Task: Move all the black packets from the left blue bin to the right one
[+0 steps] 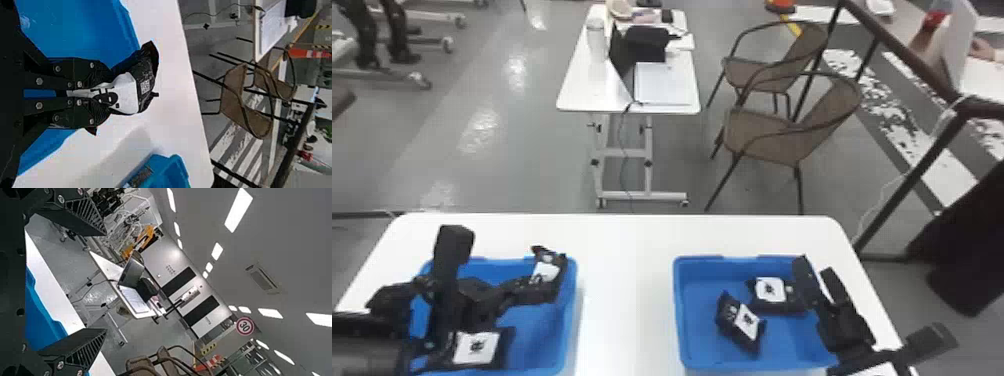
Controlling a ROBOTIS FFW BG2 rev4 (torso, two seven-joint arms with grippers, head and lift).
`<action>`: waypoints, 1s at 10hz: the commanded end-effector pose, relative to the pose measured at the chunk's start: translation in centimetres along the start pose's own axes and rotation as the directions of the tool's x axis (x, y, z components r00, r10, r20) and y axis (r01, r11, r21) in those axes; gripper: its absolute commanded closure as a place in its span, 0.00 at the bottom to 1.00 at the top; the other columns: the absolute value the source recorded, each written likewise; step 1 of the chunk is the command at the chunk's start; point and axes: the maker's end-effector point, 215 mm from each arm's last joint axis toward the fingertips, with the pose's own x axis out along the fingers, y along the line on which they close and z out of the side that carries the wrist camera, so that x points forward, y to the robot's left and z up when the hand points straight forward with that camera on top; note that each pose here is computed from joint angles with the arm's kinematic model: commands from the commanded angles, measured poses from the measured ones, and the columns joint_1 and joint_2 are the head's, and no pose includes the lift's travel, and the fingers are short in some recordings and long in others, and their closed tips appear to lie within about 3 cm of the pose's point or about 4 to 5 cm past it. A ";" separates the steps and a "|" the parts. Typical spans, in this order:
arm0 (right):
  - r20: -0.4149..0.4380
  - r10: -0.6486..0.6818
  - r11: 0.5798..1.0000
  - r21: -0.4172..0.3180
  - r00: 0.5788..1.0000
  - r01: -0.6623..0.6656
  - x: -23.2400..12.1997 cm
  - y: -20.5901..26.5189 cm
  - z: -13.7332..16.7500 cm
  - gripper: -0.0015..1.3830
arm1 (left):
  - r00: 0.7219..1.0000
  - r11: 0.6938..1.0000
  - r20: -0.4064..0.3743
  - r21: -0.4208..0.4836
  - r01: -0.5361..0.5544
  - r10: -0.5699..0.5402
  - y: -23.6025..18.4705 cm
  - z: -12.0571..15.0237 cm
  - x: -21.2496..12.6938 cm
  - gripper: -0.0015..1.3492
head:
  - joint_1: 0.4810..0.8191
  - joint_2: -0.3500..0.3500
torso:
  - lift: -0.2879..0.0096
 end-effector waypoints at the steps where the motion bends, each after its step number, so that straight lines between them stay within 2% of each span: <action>1: 0.006 0.023 1.000 -0.001 1.000 -0.023 0.8 0.9 0.3 0.11 | 0.993 0.994 0.082 0.076 0.080 -0.087 -2.6 4.5 0.7 0.86 | 0.63 0.35 | 0.97; 2: 0.013 0.058 0.998 -0.005 0.998 -0.058 1.8 2.1 0.6 0.11 | 0.980 0.978 0.113 0.145 0.147 -0.164 -5.0 7.9 1.8 0.86 | 0.63 0.33 | 0.97; 3: 0.012 0.099 0.995 -0.012 0.995 -0.099 2.9 3.4 1.0 0.11 | 0.960 0.950 0.125 0.221 0.220 -0.252 -7.5 10.9 3.1 0.86 | 0.63 0.29 | 0.97; 6: 0.011 0.183 0.982 -0.056 0.983 -0.182 5.9 6.5 2.6 0.10 | 0.884 0.851 0.116 0.354 0.389 -0.452 -13.4 16.0 6.3 0.86 | 0.63 0.21 | 0.97; 8: 0.009 0.218 0.975 -0.048 0.976 -0.218 7.1 8.2 2.7 0.11 | 0.843 0.787 0.081 0.413 0.458 -0.532 -16.8 17.4 8.7 0.86 | 0.63 0.16 | 0.97; 10: 0.016 0.268 0.963 -0.042 0.963 -0.267 8.5 10.6 3.0 0.11 | 0.818 0.741 0.030 0.445 0.503 -0.574 -19.6 16.9 10.9 0.86 | 0.63 0.13 | 0.97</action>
